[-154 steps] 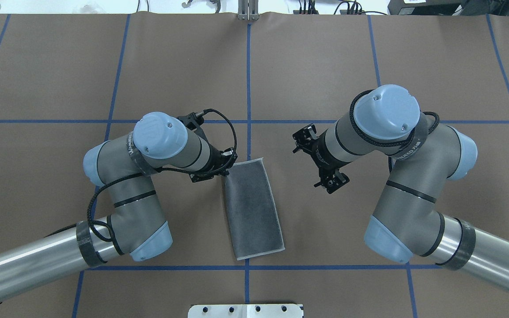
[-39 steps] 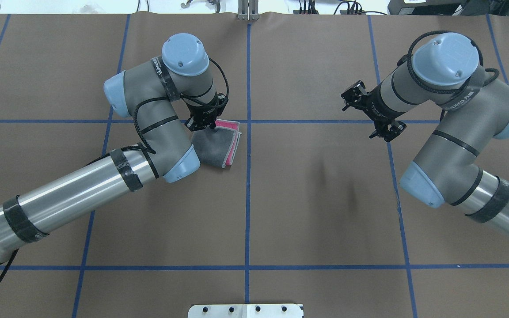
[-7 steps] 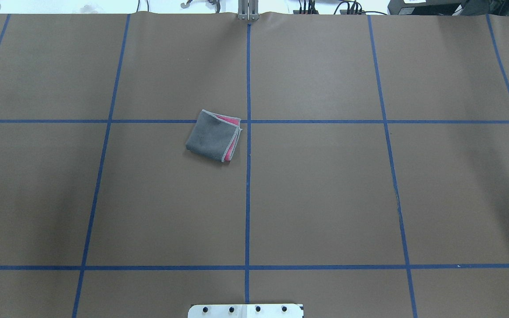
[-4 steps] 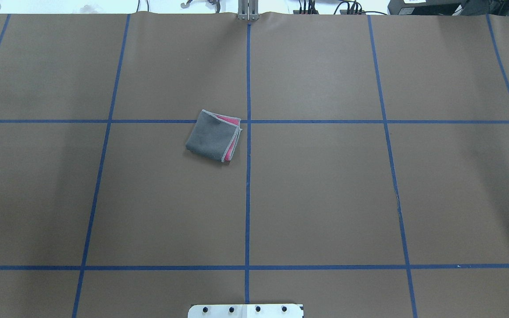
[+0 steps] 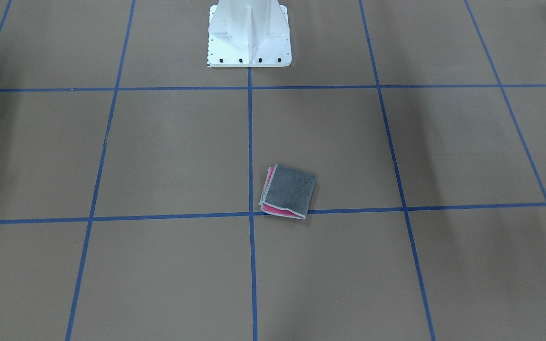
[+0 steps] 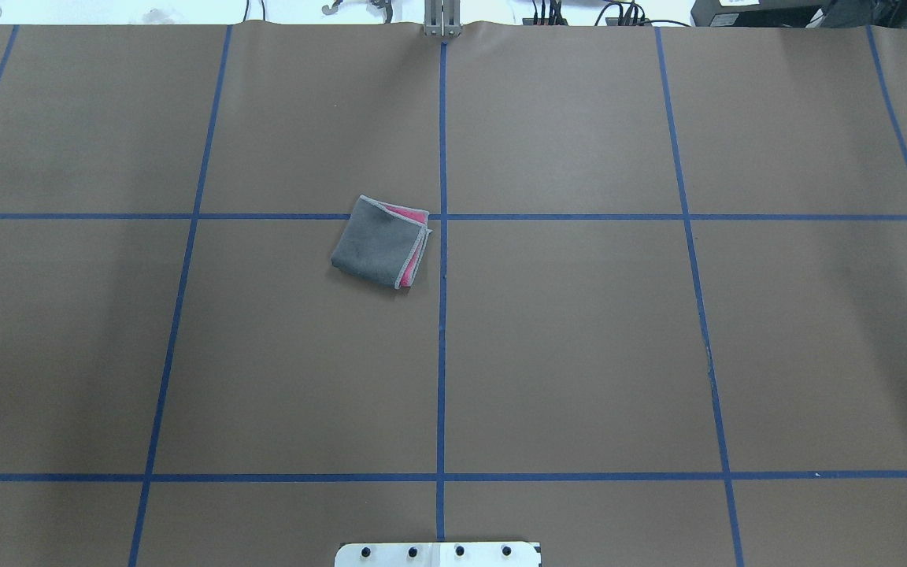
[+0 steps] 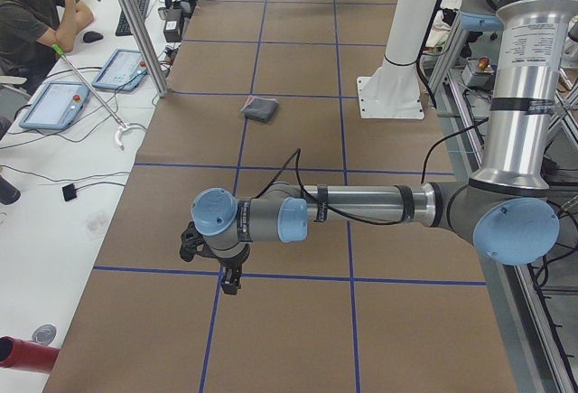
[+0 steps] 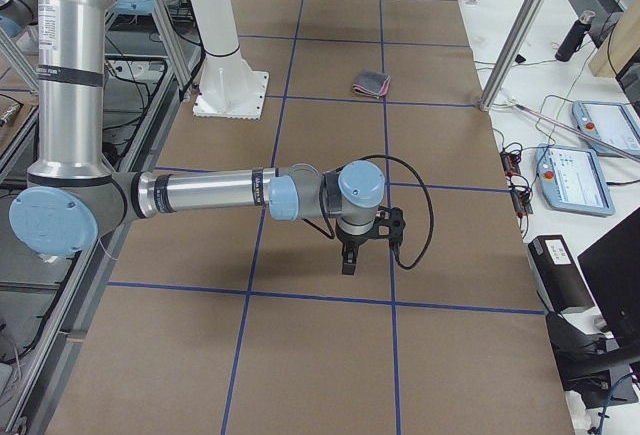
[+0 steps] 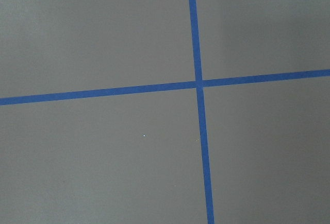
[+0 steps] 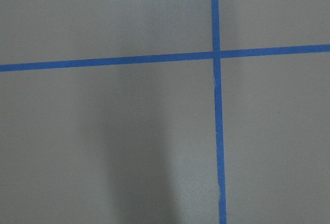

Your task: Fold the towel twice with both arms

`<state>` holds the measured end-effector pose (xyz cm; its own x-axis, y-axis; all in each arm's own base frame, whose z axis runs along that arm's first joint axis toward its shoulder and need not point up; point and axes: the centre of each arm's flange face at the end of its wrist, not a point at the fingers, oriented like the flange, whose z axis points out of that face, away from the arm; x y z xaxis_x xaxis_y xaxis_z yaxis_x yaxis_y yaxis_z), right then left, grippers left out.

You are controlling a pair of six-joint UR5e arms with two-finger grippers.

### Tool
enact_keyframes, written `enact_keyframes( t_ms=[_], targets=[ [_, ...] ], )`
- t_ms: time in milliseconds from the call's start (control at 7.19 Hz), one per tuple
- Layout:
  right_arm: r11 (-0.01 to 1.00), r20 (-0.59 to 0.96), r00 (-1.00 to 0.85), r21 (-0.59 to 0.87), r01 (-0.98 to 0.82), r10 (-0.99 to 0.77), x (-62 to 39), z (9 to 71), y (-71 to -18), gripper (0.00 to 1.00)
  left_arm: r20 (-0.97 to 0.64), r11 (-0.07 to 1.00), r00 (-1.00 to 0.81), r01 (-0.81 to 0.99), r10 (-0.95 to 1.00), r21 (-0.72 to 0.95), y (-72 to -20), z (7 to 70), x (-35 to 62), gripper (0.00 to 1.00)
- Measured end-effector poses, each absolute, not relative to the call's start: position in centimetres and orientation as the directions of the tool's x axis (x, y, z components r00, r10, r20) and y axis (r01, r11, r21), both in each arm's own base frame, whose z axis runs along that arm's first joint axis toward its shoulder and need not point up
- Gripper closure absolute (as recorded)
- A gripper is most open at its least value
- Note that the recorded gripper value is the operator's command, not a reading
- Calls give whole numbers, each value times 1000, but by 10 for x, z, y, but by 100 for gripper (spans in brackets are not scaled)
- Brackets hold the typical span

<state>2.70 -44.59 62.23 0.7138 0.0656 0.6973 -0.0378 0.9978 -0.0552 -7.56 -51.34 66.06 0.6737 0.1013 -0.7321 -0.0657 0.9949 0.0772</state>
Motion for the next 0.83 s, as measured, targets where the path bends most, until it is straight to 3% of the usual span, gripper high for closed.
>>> enact_keyframes(
  t_ms=[835],
  targets=[
    [999, 684, 728, -17, -40, 41, 25, 624, -447, 0, -738, 999, 675, -38, 22, -5, -500, 677, -76, 0]
  ],
)
